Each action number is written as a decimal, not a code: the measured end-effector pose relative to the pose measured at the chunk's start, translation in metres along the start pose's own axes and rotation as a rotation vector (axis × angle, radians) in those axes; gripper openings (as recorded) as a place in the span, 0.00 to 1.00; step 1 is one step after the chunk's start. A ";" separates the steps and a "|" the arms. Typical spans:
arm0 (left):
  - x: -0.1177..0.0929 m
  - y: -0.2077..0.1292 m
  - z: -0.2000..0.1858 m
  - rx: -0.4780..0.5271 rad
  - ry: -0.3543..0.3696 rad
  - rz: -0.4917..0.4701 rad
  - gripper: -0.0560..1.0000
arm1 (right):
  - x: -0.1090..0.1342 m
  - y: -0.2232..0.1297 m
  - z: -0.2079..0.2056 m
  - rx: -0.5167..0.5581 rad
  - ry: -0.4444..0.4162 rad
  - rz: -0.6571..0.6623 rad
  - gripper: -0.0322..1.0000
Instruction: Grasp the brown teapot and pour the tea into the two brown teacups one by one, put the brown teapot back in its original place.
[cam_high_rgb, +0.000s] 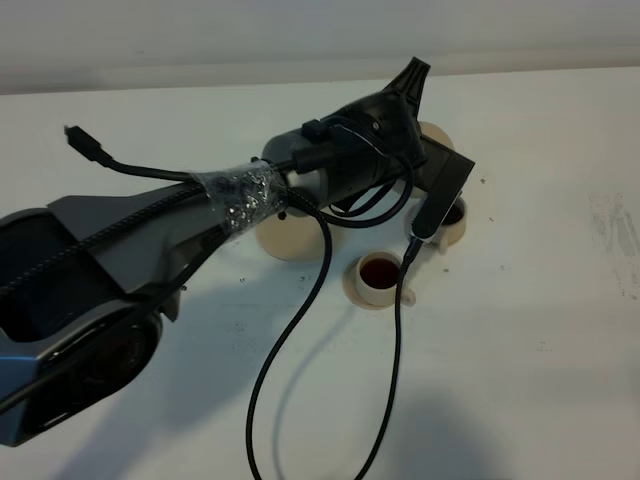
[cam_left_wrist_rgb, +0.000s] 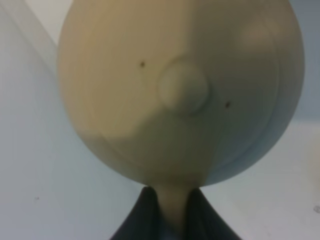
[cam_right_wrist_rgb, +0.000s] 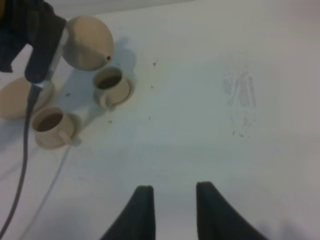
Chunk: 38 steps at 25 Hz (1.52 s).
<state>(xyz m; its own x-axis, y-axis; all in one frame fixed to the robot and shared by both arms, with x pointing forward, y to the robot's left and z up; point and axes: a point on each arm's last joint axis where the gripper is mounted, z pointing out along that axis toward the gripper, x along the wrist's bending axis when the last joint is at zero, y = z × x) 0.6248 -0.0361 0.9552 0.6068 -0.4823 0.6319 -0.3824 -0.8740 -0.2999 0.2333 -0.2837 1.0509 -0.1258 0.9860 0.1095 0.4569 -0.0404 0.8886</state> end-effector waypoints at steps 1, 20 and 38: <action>0.001 -0.002 -0.003 0.003 -0.006 -0.009 0.15 | 0.000 0.000 0.000 0.000 0.000 0.000 0.26; -0.014 -0.023 -0.017 0.043 -0.268 -0.243 0.15 | 0.000 0.000 0.000 0.000 0.000 0.000 0.26; -0.028 -0.053 0.007 -0.080 -0.473 -0.641 0.15 | 0.000 0.000 0.000 0.000 0.000 0.000 0.26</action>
<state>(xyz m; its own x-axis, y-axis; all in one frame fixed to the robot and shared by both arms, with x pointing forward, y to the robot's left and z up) 0.6330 0.0234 0.9491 0.9494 0.1231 0.2888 0.1034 -0.9912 0.0825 0.2333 -0.2837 1.0509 -0.1258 0.9860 0.1095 0.4569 -0.0404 0.8886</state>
